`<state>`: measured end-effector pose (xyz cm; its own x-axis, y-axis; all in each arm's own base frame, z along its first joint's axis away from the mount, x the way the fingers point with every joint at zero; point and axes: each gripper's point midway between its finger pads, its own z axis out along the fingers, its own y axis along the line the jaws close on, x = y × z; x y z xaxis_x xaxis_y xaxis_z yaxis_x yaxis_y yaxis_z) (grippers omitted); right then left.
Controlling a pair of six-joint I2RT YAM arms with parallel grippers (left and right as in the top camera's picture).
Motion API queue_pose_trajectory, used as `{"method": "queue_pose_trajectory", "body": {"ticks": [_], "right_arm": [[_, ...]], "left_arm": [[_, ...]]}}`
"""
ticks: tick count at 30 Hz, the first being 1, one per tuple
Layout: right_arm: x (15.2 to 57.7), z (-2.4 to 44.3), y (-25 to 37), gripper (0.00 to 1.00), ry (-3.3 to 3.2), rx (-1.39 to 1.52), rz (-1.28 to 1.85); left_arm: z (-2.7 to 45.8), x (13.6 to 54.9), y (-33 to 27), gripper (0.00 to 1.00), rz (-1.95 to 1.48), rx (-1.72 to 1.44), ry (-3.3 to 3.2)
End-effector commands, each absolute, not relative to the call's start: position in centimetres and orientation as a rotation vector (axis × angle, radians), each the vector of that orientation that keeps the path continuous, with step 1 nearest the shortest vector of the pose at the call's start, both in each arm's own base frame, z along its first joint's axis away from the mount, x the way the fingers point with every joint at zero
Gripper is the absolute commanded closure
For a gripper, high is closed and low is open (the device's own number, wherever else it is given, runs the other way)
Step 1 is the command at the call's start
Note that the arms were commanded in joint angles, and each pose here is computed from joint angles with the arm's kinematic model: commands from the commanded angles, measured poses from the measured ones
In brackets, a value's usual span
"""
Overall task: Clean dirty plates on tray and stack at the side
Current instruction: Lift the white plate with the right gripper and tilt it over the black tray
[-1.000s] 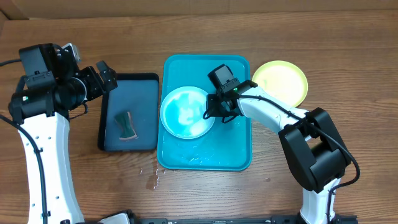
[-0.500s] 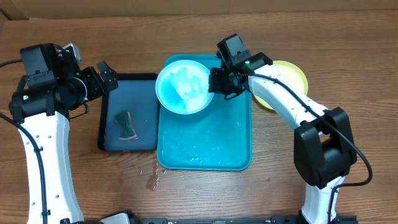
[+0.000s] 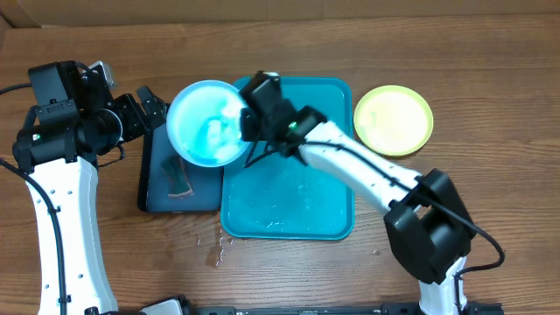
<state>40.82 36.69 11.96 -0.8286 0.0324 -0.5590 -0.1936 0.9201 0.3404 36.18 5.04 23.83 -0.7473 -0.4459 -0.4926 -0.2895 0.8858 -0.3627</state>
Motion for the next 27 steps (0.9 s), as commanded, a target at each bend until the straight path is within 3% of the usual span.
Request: {"method": "queue_pose_trajectory", "body": {"ticks": [1, 17, 27], "right_arm": [[42.6, 14.2, 36.6, 0.96, 2.374, -0.046, 0.449], [44.6, 18.7, 39.5, 0.96, 2.151, -0.108, 0.554], [45.8, 17.1, 41.1, 0.96, 2.102, -0.111, 0.587]], "left_arm": [[24.0, 36.4, 4.9, 0.0, -0.375, -0.536, 2.457], [24.0, 36.4, 4.9, 0.0, -0.375, -0.536, 2.457], [24.0, 36.4, 4.9, 0.0, -0.375, -0.536, 2.457]]}}
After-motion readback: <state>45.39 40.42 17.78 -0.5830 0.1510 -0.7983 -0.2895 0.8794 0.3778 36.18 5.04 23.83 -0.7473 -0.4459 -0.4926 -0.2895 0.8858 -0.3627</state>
